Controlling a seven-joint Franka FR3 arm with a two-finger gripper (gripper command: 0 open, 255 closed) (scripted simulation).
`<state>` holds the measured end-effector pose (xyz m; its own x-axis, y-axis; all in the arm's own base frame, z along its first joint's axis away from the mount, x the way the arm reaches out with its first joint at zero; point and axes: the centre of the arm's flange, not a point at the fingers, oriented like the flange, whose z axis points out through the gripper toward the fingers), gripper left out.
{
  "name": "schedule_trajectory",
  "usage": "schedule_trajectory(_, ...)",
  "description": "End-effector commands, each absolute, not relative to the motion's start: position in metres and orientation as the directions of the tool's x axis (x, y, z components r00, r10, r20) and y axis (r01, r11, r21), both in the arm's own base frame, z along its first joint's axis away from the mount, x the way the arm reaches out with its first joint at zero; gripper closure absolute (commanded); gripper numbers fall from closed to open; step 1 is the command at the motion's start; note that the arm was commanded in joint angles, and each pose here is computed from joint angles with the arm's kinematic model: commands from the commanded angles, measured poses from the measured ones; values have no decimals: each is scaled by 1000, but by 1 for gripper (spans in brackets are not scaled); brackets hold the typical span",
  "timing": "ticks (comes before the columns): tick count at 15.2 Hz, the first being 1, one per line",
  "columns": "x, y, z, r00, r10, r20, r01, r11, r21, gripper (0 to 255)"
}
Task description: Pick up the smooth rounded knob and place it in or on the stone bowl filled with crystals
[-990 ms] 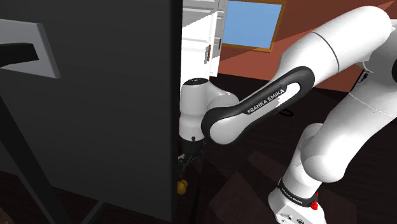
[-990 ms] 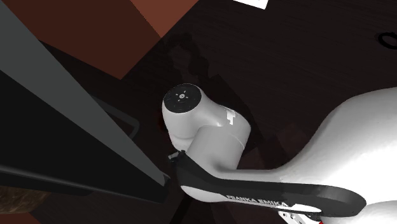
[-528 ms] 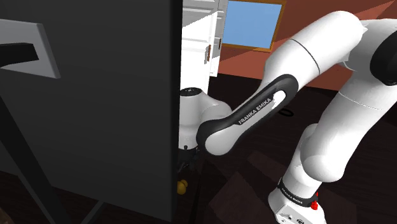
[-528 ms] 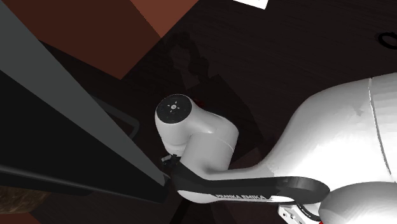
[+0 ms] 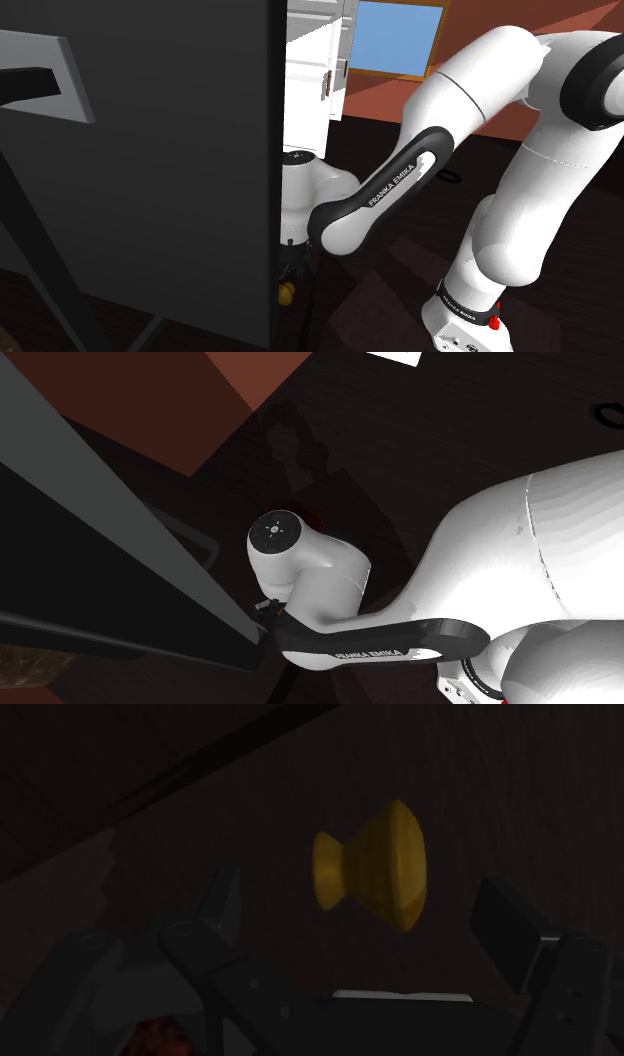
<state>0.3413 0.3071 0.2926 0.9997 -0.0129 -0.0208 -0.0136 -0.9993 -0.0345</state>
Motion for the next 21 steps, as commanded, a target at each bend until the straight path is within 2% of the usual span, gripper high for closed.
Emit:
schedule_trajectory(1, 329, 315, 285, 999, 20, -43, 19, -1000, -20, 0)
schedule_trajectory(2, 329, 315, 285, 999, 20, -43, 19, -1000, -20, 0)
schedule_trajectory(3, 332, 316, 286, 999, 20, -43, 19, -1000, -21, 255)
schedule_trajectory(12, 329, 315, 285, 999, 20, -43, 19, -1000, -20, 255)
schedule_trajectory(21, 329, 315, 333, 999, 20, -43, 19, -1000, -20, 255)
